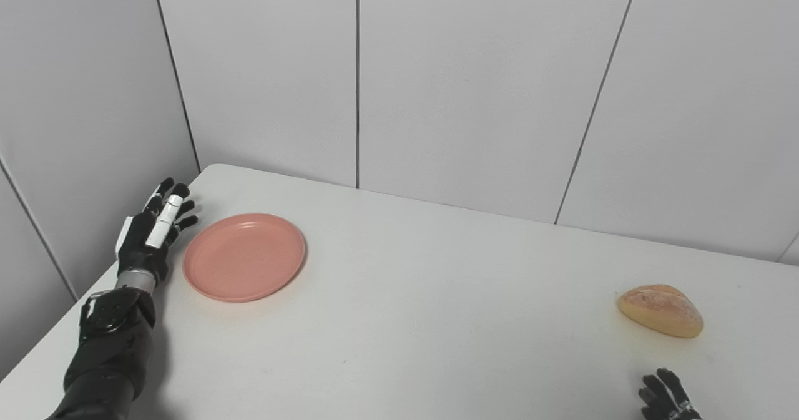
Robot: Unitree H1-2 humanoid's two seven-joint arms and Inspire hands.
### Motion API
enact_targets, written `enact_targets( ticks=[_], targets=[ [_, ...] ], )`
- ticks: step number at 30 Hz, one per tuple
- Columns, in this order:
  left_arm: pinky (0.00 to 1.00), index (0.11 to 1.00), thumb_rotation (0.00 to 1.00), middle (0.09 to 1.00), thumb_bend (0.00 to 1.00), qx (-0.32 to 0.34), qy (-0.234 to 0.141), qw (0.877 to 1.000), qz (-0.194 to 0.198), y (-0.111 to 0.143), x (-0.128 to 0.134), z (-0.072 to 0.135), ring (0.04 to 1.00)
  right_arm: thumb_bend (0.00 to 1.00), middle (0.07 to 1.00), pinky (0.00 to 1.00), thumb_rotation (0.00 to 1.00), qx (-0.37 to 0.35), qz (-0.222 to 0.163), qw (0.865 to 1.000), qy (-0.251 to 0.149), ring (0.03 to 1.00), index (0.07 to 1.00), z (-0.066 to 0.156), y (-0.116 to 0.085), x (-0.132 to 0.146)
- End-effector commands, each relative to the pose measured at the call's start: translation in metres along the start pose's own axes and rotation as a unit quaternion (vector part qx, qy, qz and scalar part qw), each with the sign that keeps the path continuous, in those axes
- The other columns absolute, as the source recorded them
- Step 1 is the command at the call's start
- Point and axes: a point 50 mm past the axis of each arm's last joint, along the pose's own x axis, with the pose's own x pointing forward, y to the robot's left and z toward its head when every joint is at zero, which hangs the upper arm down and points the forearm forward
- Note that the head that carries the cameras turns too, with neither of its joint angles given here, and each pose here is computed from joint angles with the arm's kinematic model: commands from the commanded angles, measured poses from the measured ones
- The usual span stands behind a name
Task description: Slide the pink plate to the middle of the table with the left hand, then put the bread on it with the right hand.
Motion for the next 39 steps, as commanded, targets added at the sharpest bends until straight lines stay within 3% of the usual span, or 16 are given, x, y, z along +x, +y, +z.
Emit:
enact_targets(
  ticks=[1, 6, 11, 17, 19, 21, 29, 39],
  targets=[
    [0.87, 0.931, 0.66, 0.905, 0.84, -0.005, -0.041, 0.999, -0.001, -0.005, 0.018, 0.029, 0.879, 0.79, 0.901, 0.97, 0.91, -0.006, 0.006, 1.000, 0.009, 0.920, 0.904, 0.003, 0.000, -0.003],
    [0.78, 0.929, 0.72, 0.885, 0.86, 0.018, -0.036, 0.999, -0.017, -0.011, 0.012, 0.015, 0.852, 0.78, 0.899, 0.97, 0.92, -0.006, 0.010, 1.000, 0.009, 0.919, 0.913, 0.004, 0.001, -0.004],
    [0.73, 0.906, 0.70, 0.865, 0.91, 0.011, -0.012, 1.000, -0.019, -0.011, 0.007, 0.002, 0.855, 0.78, 0.893, 0.97, 0.91, -0.004, 0.010, 1.000, 0.010, 0.914, 0.912, 0.005, 0.001, -0.005],
    [0.74, 0.907, 0.69, 0.864, 0.98, 0.005, -0.003, 0.999, -0.044, -0.013, -0.001, -0.011, 0.849, 0.79, 0.881, 0.94, 0.90, 0.002, 0.007, 1.000, 0.014, 0.902, 0.908, 0.006, 0.004, -0.005],
    [0.82, 0.942, 0.69, 0.905, 0.97, 0.001, -0.002, 0.998, -0.057, -0.014, -0.003, -0.013, 0.893, 0.79, 0.880, 0.95, 0.90, 0.002, 0.009, 1.000, 0.014, 0.903, 0.914, 0.006, 0.004, -0.004],
    [0.82, 0.945, 0.68, 0.904, 0.98, -0.003, -0.005, 0.998, -0.064, -0.016, -0.005, -0.015, 0.889, 0.78, 0.882, 0.95, 0.91, 0.001, 0.011, 1.000, 0.014, 0.904, 0.915, 0.006, 0.004, -0.004],
    [0.84, 0.950, 0.69, 0.937, 0.91, -0.022, -0.027, 0.996, -0.085, -0.029, -0.010, -0.015, 0.917, 0.79, 0.873, 0.95, 0.90, 0.002, 0.011, 1.000, 0.016, 0.898, 0.914, 0.006, 0.006, -0.003],
    [0.75, 0.947, 0.70, 0.923, 0.84, -0.019, -0.043, 0.992, -0.116, -0.045, -0.015, -0.006, 0.897, 0.79, 0.860, 0.92, 0.89, 0.003, 0.008, 1.000, 0.019, 0.884, 0.905, 0.006, 0.008, -0.001]
  ],
)
